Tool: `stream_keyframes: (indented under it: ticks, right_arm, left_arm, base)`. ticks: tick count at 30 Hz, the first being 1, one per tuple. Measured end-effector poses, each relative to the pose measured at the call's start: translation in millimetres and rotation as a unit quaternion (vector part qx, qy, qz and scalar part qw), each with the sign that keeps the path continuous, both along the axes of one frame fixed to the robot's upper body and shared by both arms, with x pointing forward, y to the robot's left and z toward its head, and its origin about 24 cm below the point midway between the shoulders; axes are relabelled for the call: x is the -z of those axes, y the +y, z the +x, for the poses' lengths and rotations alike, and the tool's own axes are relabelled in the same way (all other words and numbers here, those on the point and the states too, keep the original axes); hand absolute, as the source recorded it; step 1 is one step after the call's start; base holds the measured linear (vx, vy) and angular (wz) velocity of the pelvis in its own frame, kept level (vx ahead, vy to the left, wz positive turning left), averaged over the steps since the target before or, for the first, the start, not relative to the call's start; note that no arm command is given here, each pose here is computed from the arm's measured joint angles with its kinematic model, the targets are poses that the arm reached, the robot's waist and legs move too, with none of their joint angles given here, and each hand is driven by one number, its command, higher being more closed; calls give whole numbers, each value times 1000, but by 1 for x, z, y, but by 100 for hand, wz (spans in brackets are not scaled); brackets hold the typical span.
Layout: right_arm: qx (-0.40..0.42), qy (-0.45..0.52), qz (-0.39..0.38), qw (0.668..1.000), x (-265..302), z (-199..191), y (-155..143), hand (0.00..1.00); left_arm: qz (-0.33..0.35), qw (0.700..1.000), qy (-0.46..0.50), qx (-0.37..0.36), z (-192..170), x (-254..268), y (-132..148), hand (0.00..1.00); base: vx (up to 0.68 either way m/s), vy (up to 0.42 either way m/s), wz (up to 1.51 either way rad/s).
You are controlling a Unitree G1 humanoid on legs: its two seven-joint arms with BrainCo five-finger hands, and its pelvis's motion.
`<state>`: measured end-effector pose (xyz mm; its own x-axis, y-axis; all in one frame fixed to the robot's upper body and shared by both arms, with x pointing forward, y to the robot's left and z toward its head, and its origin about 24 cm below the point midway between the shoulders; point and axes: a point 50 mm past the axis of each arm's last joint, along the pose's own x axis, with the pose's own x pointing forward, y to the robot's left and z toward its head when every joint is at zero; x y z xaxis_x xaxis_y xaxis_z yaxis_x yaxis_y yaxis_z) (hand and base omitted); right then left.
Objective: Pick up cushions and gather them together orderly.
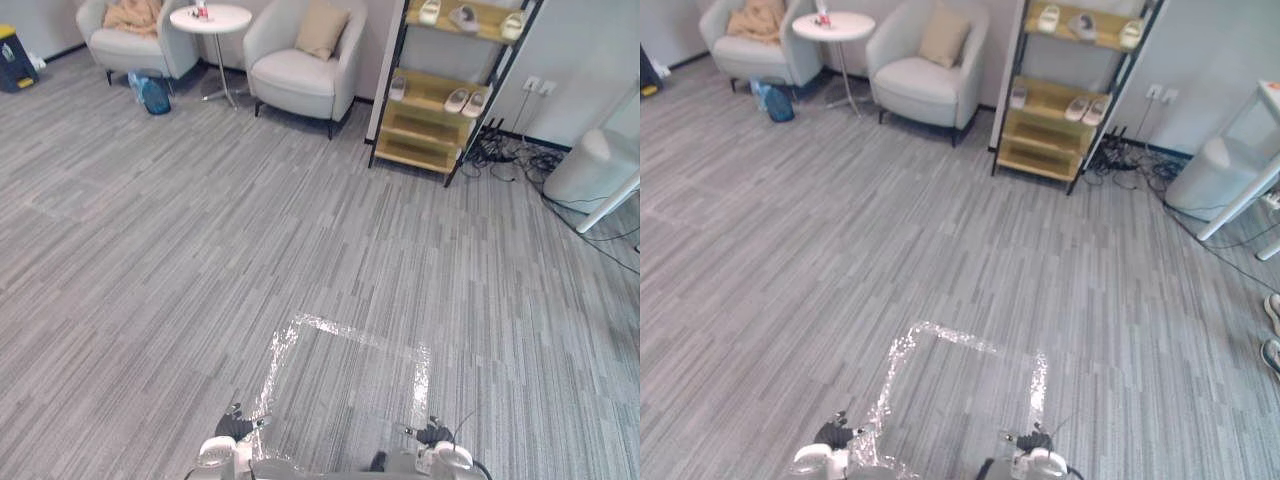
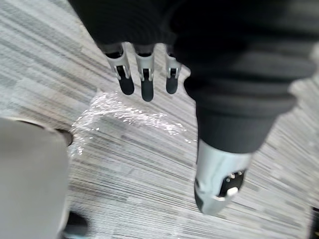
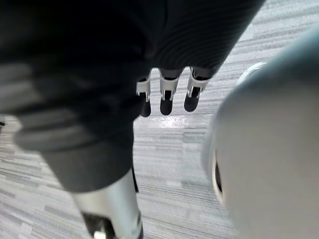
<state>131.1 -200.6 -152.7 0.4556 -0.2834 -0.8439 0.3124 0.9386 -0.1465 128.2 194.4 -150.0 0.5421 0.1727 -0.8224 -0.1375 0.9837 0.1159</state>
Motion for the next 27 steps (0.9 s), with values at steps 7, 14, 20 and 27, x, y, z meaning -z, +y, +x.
stream_keyframes:
  ticks: [7,14,20,27]
  right_arm:
    - [-3,13,-15,1000,1,-6,-12,0]
    - [1,7,-13,1000,0,-3,-4,0]
    - [15,-3,2,1000,0,-5,6,0]
    - [11,9,11,1000,4,-14,15,0]
  left_arm:
    - [-17,1000,6,-20,-4,3,-8,0]
    - [-22,999,-31,-6,14,-5,-16,0]
    - [-28,999,-35,-6,17,-6,-22,0]
    - [-28,999,-27,-25,11,-4,-16,0]
  base:
    - [325,-289,18]
    - [258,-126,2]
    - [250,84,-14]
    - [88,37,-11]
